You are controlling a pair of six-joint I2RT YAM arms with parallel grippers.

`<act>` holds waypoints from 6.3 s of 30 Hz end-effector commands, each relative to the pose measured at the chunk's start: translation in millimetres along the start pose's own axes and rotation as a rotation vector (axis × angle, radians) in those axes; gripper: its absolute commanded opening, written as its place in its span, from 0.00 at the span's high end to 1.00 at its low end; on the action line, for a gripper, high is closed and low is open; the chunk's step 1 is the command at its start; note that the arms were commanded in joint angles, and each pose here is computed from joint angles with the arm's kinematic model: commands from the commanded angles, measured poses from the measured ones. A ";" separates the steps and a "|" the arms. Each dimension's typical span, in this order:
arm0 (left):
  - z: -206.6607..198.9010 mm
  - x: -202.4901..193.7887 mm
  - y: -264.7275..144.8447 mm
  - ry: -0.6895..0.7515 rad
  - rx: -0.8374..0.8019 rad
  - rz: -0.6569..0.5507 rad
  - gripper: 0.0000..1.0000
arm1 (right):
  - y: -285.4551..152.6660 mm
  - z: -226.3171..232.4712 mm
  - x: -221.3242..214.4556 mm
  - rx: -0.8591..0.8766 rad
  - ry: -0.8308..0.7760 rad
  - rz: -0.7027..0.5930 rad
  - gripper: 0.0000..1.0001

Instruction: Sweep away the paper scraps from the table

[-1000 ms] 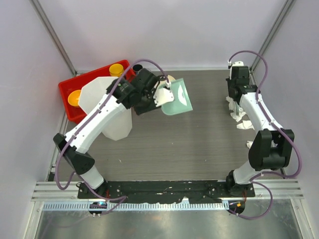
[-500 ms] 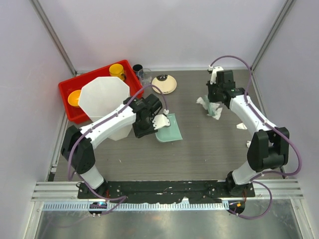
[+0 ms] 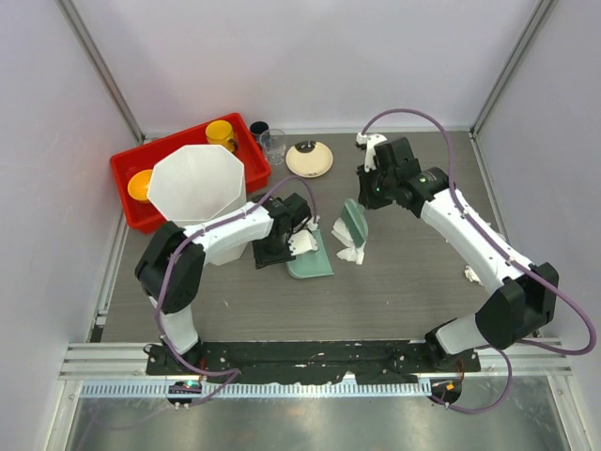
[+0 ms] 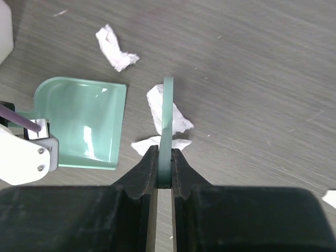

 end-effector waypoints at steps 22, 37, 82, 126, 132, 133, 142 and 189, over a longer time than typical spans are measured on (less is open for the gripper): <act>-34.7 -105.4 -19.5 -0.186 -0.091 0.090 1.00 | 75.0 39.2 95.2 0.370 0.274 -0.259 0.99; -14.3 -80.2 -11.9 -0.190 -0.029 0.056 1.00 | 62.0 -16.8 18.9 0.161 0.296 -0.065 0.99; 57.4 46.5 19.6 -0.131 0.011 -0.081 1.00 | -7.0 20.7 67.7 0.071 0.084 -0.205 0.99; -1.8 54.1 28.9 -0.047 -0.100 -0.194 1.00 | -38.1 37.4 17.1 0.114 0.195 -0.248 0.99; 0.1 63.0 10.0 -0.067 -0.120 -0.335 1.00 | -73.1 9.3 34.4 -0.108 0.153 -0.286 0.99; -1.3 64.3 6.2 -0.066 -0.135 -0.357 1.00 | -78.9 6.4 38.4 -0.126 0.127 -0.294 0.99; 7.1 73.0 -41.2 -0.097 -0.098 -0.498 1.00 | -132.3 3.7 90.1 -0.122 0.048 -0.461 0.99; 113.4 -183.5 -286.3 -0.751 0.614 -0.472 1.00 | -164.7 -22.4 73.8 -0.333 -0.032 -0.464 0.99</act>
Point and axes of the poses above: each gripper's point midway between its finger pads, its own y axis out along the fingers, its own z axis along the line the jaws close on, x = y × z, the point moved 6 cm from there along -y, back along the fingers, and after that the axes turned 9 degrees about -y, right-handed, at the moved point
